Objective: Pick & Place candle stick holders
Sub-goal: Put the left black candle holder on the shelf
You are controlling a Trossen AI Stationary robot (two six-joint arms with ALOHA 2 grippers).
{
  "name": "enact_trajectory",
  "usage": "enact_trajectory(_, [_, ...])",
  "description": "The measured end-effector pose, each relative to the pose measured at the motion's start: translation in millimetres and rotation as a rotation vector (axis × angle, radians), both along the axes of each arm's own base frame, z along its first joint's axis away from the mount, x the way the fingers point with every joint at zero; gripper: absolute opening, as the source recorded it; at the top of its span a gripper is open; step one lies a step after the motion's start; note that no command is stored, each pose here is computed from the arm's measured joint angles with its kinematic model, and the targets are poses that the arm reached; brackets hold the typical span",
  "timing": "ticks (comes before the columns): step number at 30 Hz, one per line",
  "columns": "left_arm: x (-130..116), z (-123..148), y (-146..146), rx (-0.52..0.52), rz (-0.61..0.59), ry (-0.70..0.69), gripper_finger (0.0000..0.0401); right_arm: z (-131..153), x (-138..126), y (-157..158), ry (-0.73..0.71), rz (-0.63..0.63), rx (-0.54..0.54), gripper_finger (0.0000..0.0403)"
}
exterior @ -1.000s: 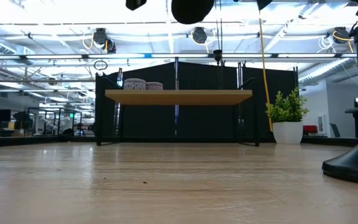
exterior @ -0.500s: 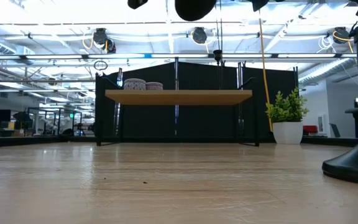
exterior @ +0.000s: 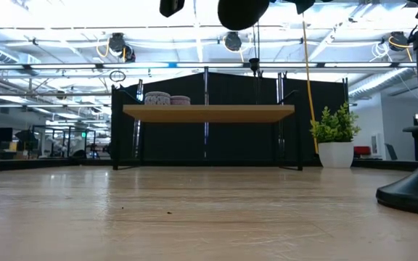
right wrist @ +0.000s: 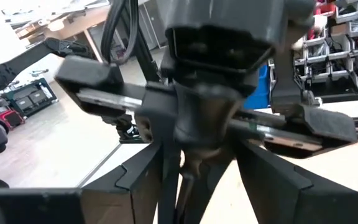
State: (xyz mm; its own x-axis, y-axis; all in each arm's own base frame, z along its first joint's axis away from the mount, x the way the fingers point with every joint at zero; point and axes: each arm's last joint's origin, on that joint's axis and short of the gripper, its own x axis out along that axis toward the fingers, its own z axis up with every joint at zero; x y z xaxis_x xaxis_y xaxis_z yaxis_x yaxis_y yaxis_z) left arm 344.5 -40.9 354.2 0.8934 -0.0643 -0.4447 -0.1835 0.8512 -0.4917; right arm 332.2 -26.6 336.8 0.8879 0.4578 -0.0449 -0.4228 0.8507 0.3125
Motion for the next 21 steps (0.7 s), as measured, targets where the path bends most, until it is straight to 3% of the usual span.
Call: enact_trajectory(21, [-0.8,0.1,-2.5,0.021,-0.018,0.001,0.0013,-6.3,-0.7,0.4,0.077,0.002,0.023,0.0140])
